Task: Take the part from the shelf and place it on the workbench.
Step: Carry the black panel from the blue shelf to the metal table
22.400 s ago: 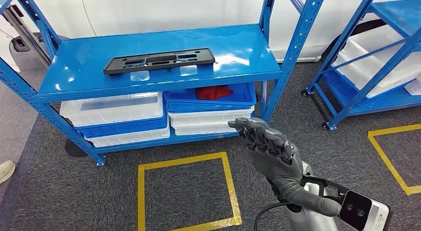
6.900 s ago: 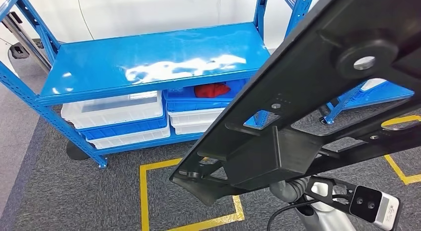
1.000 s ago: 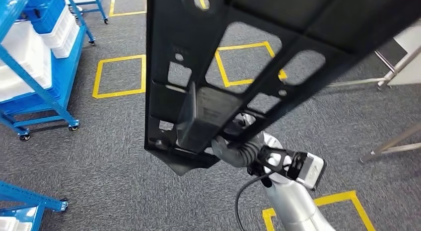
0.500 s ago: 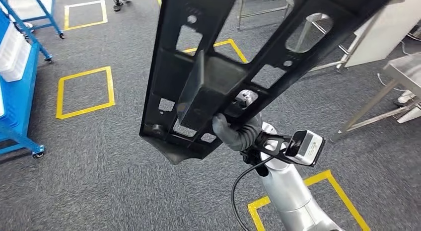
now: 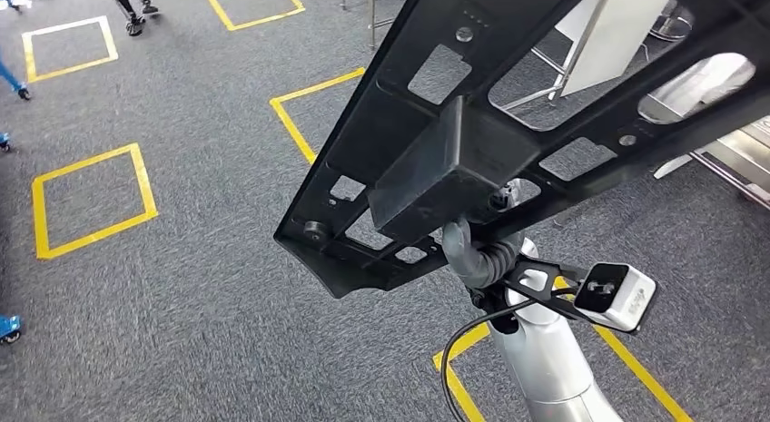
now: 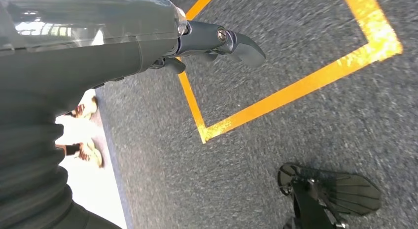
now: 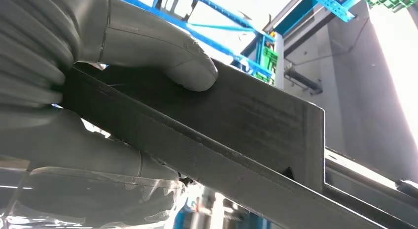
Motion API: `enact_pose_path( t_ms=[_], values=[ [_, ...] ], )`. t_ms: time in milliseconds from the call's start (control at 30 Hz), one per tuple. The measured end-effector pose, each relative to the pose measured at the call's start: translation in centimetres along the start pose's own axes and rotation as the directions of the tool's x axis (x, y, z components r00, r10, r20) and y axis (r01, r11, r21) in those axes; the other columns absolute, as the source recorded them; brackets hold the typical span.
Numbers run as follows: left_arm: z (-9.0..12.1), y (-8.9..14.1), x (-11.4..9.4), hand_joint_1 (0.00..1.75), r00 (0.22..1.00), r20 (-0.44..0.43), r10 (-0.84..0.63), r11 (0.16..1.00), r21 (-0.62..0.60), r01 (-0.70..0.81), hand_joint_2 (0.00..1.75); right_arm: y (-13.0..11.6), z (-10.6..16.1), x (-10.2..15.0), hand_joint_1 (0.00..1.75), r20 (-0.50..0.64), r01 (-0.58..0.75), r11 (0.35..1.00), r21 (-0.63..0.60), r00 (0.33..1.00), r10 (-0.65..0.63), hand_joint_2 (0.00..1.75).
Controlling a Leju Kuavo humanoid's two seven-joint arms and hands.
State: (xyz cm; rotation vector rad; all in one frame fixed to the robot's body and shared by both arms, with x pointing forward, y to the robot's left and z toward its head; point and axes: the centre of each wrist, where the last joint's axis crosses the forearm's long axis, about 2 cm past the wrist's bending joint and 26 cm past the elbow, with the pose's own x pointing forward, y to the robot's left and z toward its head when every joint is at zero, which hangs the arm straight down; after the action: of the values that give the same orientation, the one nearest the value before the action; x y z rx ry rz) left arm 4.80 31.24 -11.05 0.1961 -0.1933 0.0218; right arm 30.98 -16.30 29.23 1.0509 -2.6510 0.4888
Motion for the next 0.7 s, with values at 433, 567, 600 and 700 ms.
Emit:
enact_pose_path(
  t_ms=[433,567,600,700],
  values=[
    [-0.01,0.06,0.04,0.00,1.000,0.006,-0.001,1.000,-0.002,0.001,1.75,0.87,0.73,0.71,1.75,0.002,0.003,1.000,-0.004,1.000,-0.003,1.75],
    [-0.03,0.16,0.07,0.00,1.000,0.006,-0.001,1.000,0.000,0.001,1.75,0.92,0.76,0.70,1.75,0.000,0.003,1.000,0.002,1.000,-0.003,1.75],
    [-0.03,0.15,0.14,0.00,1.000,0.007,-0.001,1.000,0.000,0.001,1.75,0.94,0.79,0.70,1.75,0.000,0.003,1.000,0.001,1.000,-0.003,1.75],
    [-0.04,0.07,0.37,0.00,1.000,0.010,0.000,1.000,-0.003,0.000,1.75,0.94,0.78,0.71,1.75,0.000,0.004,1.000,0.002,1.000,-0.004,1.75]
  ],
)
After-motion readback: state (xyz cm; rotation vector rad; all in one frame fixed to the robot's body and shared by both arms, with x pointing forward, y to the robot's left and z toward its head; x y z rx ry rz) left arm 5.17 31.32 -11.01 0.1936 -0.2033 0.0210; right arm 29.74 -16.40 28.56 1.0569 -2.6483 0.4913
